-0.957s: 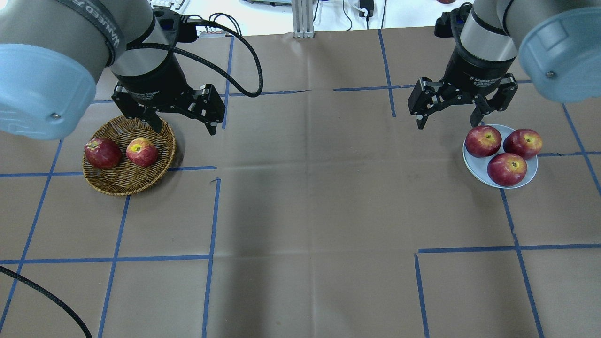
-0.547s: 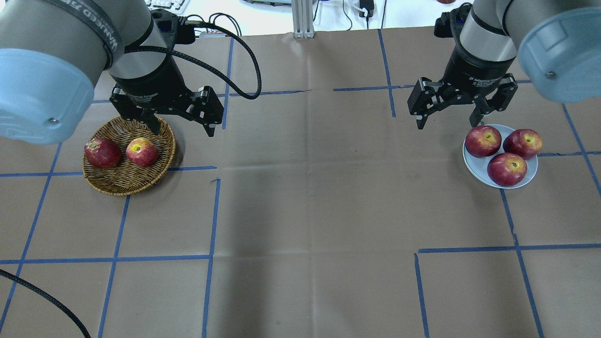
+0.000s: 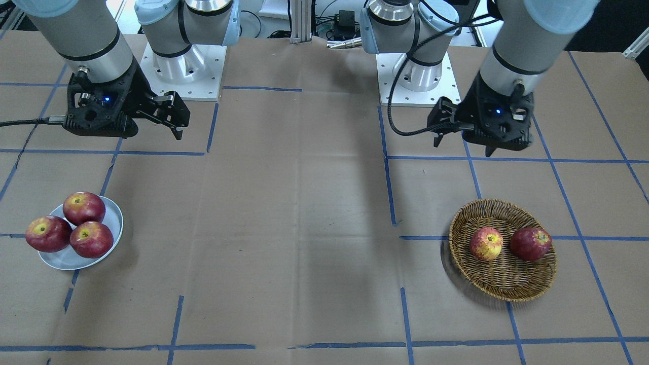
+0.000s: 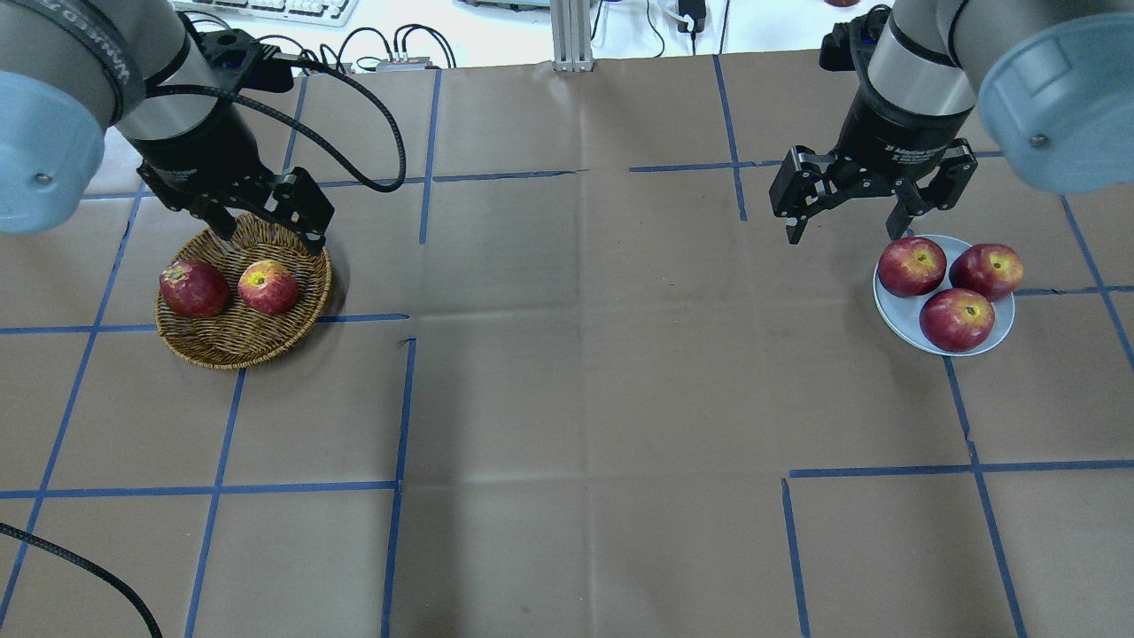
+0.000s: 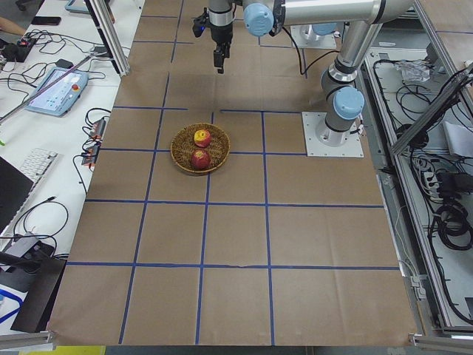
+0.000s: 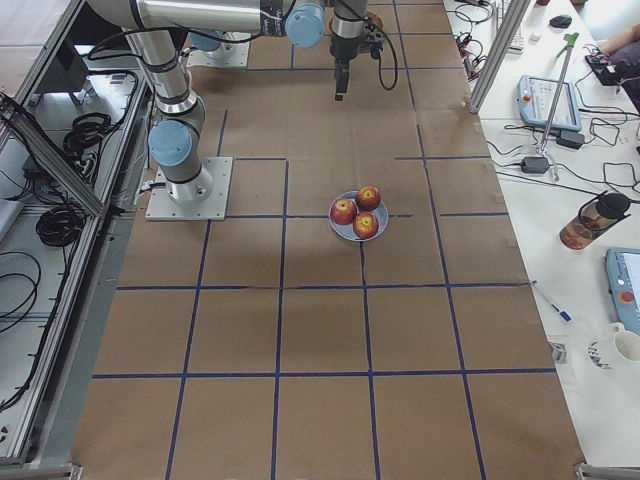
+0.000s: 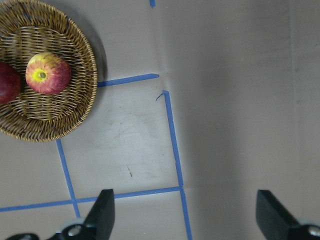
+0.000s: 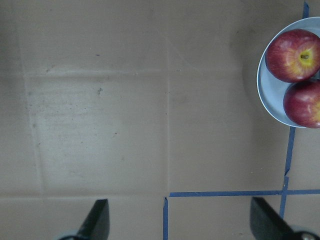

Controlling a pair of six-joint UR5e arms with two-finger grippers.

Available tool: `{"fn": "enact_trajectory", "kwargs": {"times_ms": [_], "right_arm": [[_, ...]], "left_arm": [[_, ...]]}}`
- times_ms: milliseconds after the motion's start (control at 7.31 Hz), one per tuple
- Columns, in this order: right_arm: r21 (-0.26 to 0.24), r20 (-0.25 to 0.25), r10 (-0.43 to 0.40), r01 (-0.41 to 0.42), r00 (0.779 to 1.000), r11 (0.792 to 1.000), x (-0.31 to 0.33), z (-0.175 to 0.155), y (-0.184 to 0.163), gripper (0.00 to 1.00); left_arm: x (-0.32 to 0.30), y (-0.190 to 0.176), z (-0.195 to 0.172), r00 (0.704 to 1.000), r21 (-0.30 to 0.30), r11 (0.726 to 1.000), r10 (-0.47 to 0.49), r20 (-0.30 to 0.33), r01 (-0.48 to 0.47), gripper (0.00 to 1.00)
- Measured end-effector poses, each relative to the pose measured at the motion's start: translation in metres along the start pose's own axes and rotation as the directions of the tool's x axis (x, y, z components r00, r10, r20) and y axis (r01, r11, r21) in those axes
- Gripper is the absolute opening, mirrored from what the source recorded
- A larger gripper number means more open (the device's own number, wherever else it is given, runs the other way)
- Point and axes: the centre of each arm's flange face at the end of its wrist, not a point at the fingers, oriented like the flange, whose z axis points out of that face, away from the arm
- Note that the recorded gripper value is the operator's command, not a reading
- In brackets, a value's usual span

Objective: Transfer apple from basket to plate
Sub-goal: 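Lower the left gripper into the basket and grasp the yellow-red striped apple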

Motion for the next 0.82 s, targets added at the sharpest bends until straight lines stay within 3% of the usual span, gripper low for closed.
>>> {"fn": "enact_trajectory", "kwargs": {"times_ms": [821], "right_arm": [[0.0, 0.0, 0.0, 0.0, 1.0, 1.0, 0.0, 0.0, 0.0, 1.0]], "left_arm": [[-0.123, -0.054, 0.191, 0.991, 0.019, 0.991, 0.132, 0.012, -0.132, 0.99]]}}
